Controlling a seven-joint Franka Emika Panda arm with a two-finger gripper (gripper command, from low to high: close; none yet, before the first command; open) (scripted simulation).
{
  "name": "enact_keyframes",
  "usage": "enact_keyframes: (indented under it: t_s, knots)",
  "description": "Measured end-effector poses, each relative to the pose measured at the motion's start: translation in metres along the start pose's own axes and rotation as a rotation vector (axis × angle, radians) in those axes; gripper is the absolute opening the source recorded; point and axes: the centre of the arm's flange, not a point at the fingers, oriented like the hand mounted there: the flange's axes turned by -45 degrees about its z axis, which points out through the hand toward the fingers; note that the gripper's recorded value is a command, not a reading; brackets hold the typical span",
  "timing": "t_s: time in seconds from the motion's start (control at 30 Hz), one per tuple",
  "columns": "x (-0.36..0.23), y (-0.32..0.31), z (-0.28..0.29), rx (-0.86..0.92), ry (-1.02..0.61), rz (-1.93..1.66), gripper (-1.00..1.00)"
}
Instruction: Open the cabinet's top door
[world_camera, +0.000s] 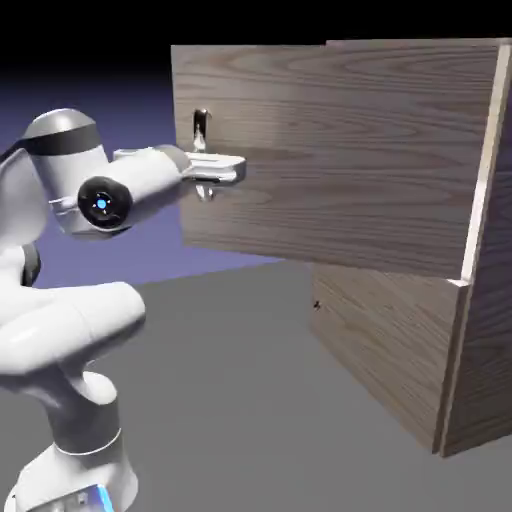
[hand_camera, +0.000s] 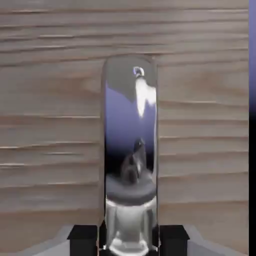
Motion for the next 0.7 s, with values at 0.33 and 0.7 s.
enact_keyframes:
  t_s: [0.33,0.7]
  knots:
    - [0.0,-0.026,-0.063,-0.145,0.0,0.0,-1.0]
    - [0.0,-0.068,-0.132,-0.318,0.0,0.0,-1.0]
